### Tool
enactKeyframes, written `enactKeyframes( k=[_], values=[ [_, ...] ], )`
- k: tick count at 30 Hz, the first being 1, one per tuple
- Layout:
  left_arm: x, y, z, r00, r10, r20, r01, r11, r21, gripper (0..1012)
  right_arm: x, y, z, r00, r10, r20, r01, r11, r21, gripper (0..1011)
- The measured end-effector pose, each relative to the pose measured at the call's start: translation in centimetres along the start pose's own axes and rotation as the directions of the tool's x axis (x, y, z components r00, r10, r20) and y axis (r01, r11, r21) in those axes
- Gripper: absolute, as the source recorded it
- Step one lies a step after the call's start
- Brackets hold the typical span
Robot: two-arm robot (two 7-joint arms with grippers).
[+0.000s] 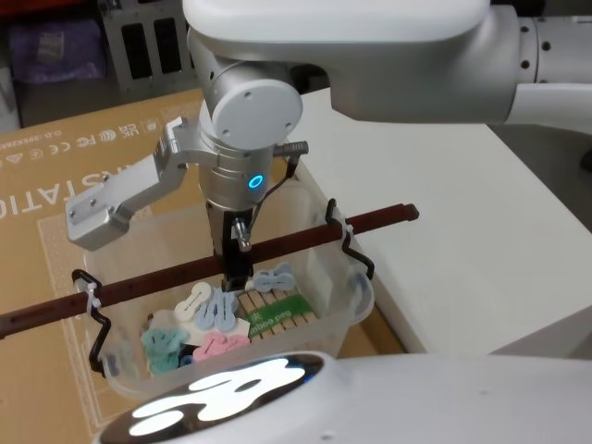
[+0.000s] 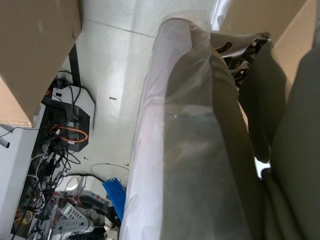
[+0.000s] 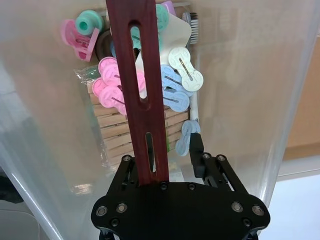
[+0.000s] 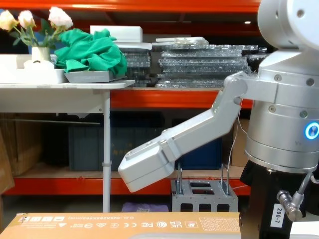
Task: Use one hand to grasp the basket and place it at the designated location.
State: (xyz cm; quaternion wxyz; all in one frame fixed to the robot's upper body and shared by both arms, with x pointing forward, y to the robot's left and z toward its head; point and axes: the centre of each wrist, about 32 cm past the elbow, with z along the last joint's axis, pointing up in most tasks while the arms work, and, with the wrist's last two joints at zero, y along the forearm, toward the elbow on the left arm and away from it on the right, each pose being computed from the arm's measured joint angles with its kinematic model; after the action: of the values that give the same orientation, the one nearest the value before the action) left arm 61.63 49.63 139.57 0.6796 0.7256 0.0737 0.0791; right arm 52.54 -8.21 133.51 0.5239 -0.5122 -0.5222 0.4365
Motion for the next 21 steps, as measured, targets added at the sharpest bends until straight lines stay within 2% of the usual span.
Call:
enactKeyframes(
  k=[21],
  values=[
    [0.00,0.00,0.00,1.0000,0.000,0.000,0.000,1.0000,0.000,0,0.10,-0.28,-0.36,1.000,-0.013,-0.015,0.013,1.000,0.005,272]
  ],
)
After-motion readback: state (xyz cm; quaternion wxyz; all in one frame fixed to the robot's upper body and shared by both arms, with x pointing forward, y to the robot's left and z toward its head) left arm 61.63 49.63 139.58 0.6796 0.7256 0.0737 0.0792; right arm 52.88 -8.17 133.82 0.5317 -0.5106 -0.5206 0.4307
